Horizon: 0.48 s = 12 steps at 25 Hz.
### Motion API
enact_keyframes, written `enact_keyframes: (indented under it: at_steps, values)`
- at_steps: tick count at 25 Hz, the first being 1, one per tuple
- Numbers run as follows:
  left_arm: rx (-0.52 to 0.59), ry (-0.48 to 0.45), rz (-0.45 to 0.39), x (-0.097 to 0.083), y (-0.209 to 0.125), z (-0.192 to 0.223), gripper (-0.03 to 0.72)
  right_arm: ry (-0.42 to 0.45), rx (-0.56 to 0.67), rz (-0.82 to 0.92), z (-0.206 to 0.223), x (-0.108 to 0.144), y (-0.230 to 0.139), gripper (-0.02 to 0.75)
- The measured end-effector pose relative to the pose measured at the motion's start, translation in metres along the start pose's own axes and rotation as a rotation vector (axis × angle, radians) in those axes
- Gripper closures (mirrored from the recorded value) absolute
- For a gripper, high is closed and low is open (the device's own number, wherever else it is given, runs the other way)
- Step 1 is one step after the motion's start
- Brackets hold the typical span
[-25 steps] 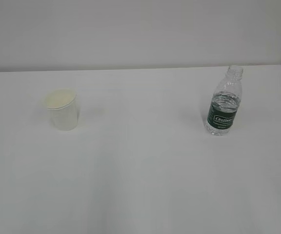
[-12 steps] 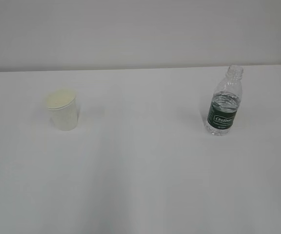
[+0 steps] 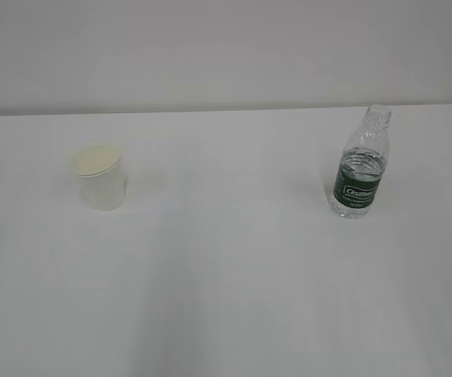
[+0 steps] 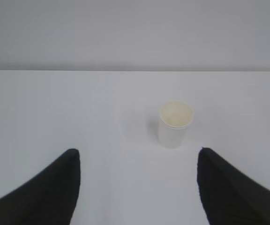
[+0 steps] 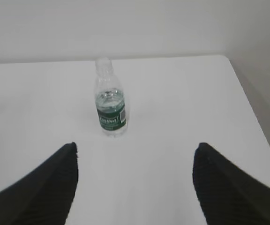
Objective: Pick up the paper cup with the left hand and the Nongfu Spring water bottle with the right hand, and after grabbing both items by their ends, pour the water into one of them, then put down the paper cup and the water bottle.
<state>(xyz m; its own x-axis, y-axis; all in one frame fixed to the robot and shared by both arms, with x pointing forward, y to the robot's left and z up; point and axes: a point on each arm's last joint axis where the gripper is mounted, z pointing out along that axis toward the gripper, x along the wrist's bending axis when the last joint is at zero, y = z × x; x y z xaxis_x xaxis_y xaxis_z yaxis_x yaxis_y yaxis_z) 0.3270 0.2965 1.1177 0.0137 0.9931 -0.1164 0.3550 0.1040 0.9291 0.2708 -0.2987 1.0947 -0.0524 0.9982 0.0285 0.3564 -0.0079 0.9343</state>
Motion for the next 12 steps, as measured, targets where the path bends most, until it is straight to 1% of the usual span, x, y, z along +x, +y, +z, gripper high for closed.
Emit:
enact_keyframes:
  at_steps: [3, 9, 12]
  values:
    - [-0.028, -0.01, 0.009, -0.001, 0.004, 0.004, 0.132, 0.007, -0.058, -0.01, 0.008, 0.001, 0.012, 0.156]
    - [-0.16, -0.089, -0.006, -0.009, 0.019, 0.014, 0.132, 0.018, -0.166, -0.016, 0.026, 0.004, 0.032, 0.159]
    - [-0.137, -0.109, -0.005, -0.012, 0.02, 0.026, 0.133, 0.022, -0.195, -0.017, 0.035, 0.004, 0.039, 0.162]
